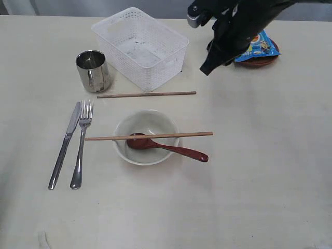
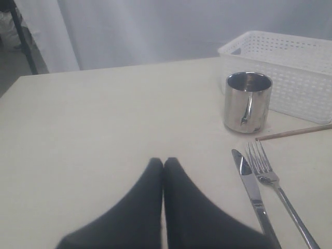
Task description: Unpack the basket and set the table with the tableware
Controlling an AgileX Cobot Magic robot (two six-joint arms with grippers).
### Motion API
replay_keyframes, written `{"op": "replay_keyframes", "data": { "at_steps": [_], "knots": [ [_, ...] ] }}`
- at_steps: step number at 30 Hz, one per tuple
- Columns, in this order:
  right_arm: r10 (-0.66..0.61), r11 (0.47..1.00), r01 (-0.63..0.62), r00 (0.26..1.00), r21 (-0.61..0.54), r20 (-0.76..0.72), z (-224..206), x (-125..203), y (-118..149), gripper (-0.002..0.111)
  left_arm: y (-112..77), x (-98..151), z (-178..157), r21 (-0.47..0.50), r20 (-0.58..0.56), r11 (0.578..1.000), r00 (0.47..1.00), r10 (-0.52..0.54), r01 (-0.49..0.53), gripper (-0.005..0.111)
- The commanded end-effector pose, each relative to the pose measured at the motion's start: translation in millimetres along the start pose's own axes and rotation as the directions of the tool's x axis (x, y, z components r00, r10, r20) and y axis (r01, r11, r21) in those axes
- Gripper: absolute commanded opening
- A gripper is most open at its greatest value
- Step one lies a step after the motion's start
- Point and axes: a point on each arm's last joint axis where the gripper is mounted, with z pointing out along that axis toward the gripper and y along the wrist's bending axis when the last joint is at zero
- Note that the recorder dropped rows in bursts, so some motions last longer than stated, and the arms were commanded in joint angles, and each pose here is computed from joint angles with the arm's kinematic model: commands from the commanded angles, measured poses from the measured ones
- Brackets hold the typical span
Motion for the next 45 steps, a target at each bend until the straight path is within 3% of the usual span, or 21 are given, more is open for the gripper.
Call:
{"op": "replay_keyframes", "data": {
  "at_steps": [1,5,9,16,24,45],
  "knots": [
    [-0.123,0.974,0.106,0.990,-0.198,-0.075,26,-14,1,0.030,-0.5,1,0,0.006,0.000,1.000,1.000,-0.005,0.005,0.000],
    [-0.316,0.897,0.278,0.947,-0.343,-0.060,54,-9,10,0.030,-0.4,1,0,0.006,0.000,1.000,1.000,-0.004,0.004,0.000],
    [-0.376,0.866,0.328,0.925,-0.377,-0.059,74,0,8,0.030,-0.4,1,0,0.005,0.000,1.000,1.000,-0.002,0.002,0.000],
    [-0.367,0.881,0.342,0.930,-0.328,-0.015,83,2,-3,0.030,-0.4,1,0,0.005,0.000,1.000,1.000,-0.002,0.002,0.000],
    [-0.422,0.840,0.426,0.902,-0.337,0.090,80,-6,0,0.030,-0.4,1,0,0.005,0.000,1.000,1.000,-0.002,0.002,0.000],
    [-0.451,0.812,0.453,0.887,-0.369,0.097,120,5,8,0.030,-0.2,1,0,0.004,0.001,1.000,1.000,0.001,-0.001,0.000]
  ]
}}
